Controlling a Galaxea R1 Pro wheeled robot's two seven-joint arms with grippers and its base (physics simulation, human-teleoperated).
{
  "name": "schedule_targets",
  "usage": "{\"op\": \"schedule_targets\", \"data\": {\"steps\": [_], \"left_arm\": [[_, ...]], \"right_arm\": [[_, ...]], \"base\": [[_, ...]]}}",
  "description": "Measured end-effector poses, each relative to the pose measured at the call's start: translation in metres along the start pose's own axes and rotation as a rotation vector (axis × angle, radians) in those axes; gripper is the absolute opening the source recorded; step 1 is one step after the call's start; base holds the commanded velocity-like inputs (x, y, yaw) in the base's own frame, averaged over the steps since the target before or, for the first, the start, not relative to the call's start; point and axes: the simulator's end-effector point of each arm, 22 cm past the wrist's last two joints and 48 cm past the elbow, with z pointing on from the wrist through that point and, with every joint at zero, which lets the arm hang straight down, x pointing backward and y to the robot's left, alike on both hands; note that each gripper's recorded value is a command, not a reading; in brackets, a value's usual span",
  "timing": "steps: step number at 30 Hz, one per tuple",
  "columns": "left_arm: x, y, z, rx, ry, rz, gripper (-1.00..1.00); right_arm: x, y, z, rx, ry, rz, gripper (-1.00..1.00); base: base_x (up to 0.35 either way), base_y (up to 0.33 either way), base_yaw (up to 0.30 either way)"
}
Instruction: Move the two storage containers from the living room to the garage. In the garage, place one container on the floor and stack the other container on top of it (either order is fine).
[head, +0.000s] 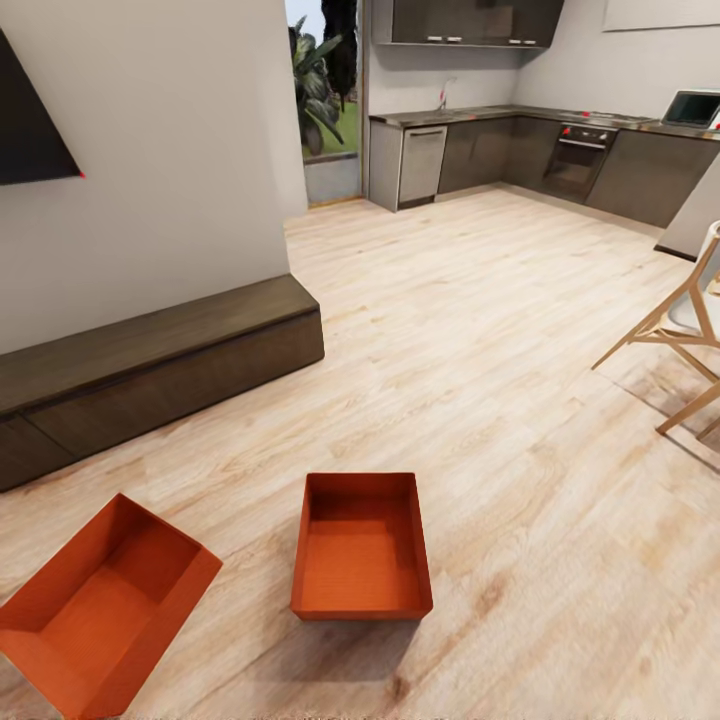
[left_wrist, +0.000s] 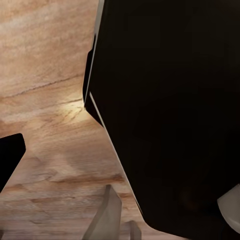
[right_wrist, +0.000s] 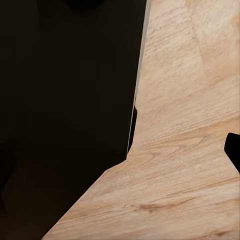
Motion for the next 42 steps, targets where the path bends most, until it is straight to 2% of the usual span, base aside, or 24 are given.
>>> {"op": "schedule_targets", "data": {"steps": [42], "left_arm": [[0.023, 0.006, 0.001, -0.016, 0.06, 0.001, 1.0]], "right_arm": [[0.024, 0.002, 0.001, -0.004, 0.061, 0.002, 1.0]], "base": [[0.0, 0.0, 0.0]]}}
